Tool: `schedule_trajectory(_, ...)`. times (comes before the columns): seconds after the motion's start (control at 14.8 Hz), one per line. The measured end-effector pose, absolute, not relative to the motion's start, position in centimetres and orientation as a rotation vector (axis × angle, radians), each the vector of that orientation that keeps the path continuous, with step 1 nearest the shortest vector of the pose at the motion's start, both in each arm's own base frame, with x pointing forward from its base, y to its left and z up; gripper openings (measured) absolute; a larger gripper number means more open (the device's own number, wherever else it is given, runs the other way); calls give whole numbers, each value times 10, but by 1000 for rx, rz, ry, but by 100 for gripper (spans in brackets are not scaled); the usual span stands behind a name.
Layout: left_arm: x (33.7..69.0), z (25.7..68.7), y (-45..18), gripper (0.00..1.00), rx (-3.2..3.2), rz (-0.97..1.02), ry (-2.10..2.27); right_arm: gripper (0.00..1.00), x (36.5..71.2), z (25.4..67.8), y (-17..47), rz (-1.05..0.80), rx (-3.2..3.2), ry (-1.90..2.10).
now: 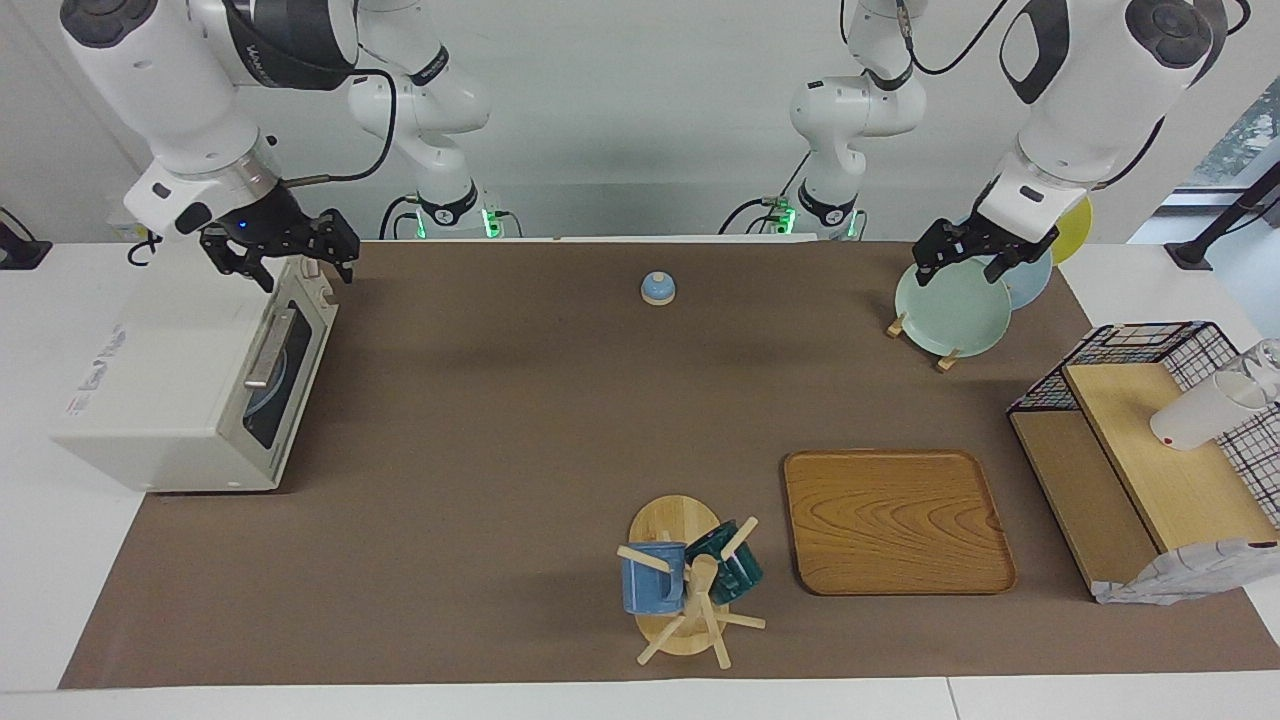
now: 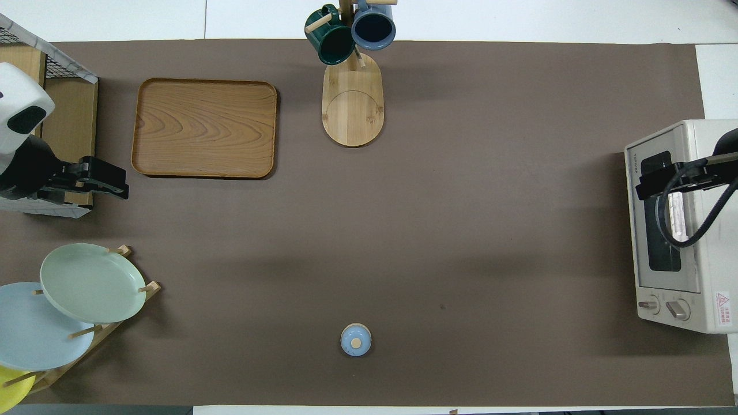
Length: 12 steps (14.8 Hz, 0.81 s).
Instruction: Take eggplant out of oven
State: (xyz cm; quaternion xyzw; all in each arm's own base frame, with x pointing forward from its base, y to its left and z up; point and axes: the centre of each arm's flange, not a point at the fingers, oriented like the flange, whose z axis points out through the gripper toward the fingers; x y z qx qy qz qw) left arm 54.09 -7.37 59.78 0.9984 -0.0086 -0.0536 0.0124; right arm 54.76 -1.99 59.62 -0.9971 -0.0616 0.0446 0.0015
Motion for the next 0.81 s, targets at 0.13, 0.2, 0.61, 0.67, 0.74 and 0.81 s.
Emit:
schedule_trajectory(0.13, 541, 598, -74, 100, 3112, -167, -27, 82, 548, 595, -20, 139, -3130, -195)
schedule_trajectory(0.2, 541, 598, -74, 100, 3112, -167, -27, 71, 548, 594, -20, 141, -3130, -195)
schedule_trajectory(0.61, 541, 598, -74, 100, 3112, -167, -27, 4, 546, 571, -25, 104, -3163, -204)
schedule_trajectory(0.67, 541, 598, -74, 100, 3112, -167, -27, 1, 545, 566, -27, 108, -3174, -203)
schedule_trajectory(0.74, 541, 598, -74, 100, 3112, -167, -27, 1, 543, 561, -30, 117, -3187, -200)
schedule_trajectory(0.81, 541, 598, -74, 100, 3112, -167, -27, 1, 543, 555, -32, 120, -3198, -189)
